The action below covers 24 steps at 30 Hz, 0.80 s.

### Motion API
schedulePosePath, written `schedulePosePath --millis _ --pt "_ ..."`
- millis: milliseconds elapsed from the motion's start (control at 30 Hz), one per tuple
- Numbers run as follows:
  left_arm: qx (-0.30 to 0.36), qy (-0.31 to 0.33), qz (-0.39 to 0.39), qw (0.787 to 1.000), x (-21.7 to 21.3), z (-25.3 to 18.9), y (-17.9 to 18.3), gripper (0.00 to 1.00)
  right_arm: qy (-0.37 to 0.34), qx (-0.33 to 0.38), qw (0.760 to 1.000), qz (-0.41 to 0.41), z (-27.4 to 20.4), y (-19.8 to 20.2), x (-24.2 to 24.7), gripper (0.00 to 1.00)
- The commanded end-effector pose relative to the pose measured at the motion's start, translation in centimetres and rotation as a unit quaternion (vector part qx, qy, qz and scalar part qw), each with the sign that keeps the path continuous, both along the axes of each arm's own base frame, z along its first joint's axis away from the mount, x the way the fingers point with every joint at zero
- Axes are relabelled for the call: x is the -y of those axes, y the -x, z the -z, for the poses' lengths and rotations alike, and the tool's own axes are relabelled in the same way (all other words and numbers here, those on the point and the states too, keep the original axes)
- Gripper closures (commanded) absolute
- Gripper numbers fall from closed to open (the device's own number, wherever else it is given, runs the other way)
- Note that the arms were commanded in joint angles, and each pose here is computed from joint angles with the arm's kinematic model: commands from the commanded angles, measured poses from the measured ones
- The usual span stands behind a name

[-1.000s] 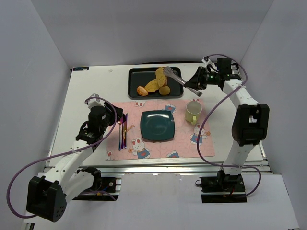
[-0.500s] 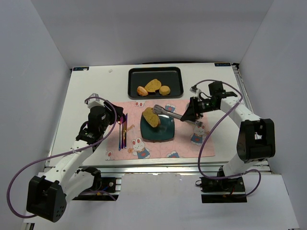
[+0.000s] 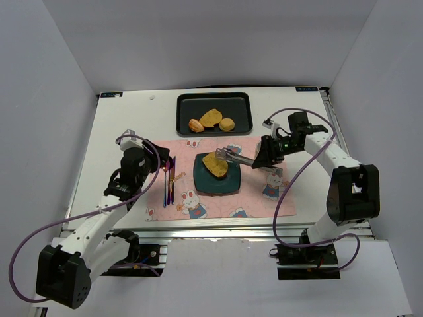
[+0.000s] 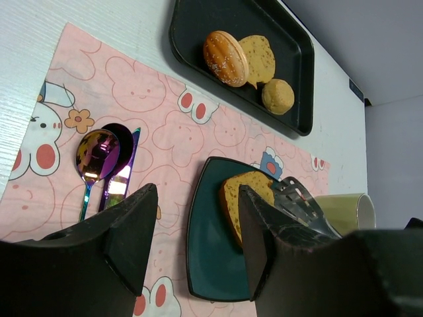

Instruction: Place the bread

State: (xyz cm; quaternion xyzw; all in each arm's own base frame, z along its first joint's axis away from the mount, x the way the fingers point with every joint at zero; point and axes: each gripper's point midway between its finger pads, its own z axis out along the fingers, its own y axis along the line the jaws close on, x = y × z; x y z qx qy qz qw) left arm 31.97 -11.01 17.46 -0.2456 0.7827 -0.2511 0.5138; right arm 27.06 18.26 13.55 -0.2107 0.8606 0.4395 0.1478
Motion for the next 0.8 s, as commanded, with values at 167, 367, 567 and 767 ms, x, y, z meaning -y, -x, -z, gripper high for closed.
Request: schedulePosePath --millis 167,367,567,767 --pt "0.019 0.006 -0.002 1.0 -0.1 -1.0 0.1 0.39 0.001 0.118 0.993 -0.002 -5.3 -3.7 -0.1 0.56" --pt "0.021 0.005 -0.001 1.0 -0.1 -1.3 0.0 0.39 0.005 0.166 0.986 0.004 -7.7 -7.7 -0.5 0.59" --pt "0.019 0.004 0.0 1.0 -0.1 -1.2 -0.1 0.39 0.018 0.197 0.979 0.049 -8.0 -13.6 -1.4 0.6" --pt "0.017 0.0 -0.002 1.0 -0.1 -1.5 -0.4 0.39 0.033 0.198 0.977 0.072 -6.4 -20.0 -2.0 0.6"
